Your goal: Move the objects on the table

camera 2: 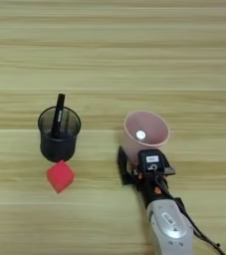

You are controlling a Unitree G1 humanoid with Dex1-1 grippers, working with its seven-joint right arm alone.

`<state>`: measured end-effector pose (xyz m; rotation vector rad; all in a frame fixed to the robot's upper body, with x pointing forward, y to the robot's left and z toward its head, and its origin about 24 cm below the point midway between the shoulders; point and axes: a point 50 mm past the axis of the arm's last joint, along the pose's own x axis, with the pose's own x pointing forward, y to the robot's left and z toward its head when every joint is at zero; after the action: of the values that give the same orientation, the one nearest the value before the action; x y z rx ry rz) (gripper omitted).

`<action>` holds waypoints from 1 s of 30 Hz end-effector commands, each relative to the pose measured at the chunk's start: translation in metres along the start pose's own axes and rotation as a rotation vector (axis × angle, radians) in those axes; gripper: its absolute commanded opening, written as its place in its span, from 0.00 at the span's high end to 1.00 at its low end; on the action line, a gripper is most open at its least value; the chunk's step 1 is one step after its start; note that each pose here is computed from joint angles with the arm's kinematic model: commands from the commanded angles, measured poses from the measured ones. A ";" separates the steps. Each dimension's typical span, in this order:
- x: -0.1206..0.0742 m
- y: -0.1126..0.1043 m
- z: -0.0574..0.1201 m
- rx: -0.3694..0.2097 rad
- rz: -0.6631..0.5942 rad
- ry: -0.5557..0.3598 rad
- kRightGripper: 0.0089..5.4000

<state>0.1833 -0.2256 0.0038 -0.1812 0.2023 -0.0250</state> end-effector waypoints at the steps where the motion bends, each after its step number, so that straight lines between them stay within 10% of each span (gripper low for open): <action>1: -0.007 -0.009 -0.019 -0.011 -0.032 0.127 0.30; 30: -0.012 -0.002 -0.019 -0.003 0.007 0.141 0.00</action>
<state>0.1824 -0.2308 0.0043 -0.1715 0.2195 -0.0453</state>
